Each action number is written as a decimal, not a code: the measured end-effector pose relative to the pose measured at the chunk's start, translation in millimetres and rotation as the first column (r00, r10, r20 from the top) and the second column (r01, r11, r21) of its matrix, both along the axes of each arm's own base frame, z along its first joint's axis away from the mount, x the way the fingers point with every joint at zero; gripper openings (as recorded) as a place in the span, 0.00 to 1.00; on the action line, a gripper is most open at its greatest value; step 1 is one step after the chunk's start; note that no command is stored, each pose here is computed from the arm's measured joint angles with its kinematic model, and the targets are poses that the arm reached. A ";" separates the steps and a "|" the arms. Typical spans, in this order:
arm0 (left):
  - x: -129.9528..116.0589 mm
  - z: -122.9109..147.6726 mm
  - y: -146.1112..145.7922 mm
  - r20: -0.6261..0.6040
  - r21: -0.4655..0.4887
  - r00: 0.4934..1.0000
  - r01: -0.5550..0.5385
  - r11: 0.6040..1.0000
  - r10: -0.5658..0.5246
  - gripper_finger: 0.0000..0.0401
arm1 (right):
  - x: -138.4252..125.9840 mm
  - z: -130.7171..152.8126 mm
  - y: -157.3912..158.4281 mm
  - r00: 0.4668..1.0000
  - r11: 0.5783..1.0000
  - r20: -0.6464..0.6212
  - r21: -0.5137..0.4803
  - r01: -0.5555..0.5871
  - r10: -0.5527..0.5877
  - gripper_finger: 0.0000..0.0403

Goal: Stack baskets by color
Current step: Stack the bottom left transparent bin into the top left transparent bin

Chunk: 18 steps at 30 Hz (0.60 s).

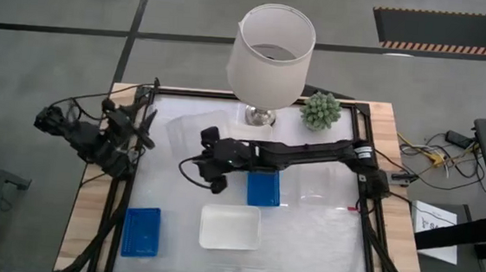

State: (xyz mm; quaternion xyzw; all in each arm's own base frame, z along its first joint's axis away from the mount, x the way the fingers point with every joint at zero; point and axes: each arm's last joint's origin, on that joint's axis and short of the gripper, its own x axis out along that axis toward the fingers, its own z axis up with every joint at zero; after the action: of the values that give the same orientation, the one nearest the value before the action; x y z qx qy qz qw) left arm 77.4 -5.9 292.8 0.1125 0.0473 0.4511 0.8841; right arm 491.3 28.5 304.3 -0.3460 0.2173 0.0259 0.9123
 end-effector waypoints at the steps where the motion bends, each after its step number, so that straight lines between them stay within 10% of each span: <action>1: -2.1 2.7 1.0 0.029 -0.012 1.000 -0.003 1.000 0.004 0.44 | 6.4 -4.3 -3.2 0.999 1.000 0.038 0.000 0.003 -0.003 0.02; 10: -16.4 11.5 7.9 0.179 -0.084 0.984 0.019 0.996 -0.004 0.44 | 47.0 -26.4 -38.4 0.989 0.994 0.140 -0.099 0.048 -0.034 0.02; 18: -9.1 13.4 1.3 0.149 0.030 0.947 0.283 0.959 -0.284 0.44 | 73.9 -47.7 -72.8 0.982 0.985 0.153 -0.119 0.126 -0.107 0.02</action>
State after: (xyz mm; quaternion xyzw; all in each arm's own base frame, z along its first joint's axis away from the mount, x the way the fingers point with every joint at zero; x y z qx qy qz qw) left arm 68.2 -4.5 306.2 0.0871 -0.0386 0.3269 0.9403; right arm 565.2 -44.4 256.5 -0.3916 0.1710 -0.0672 0.9016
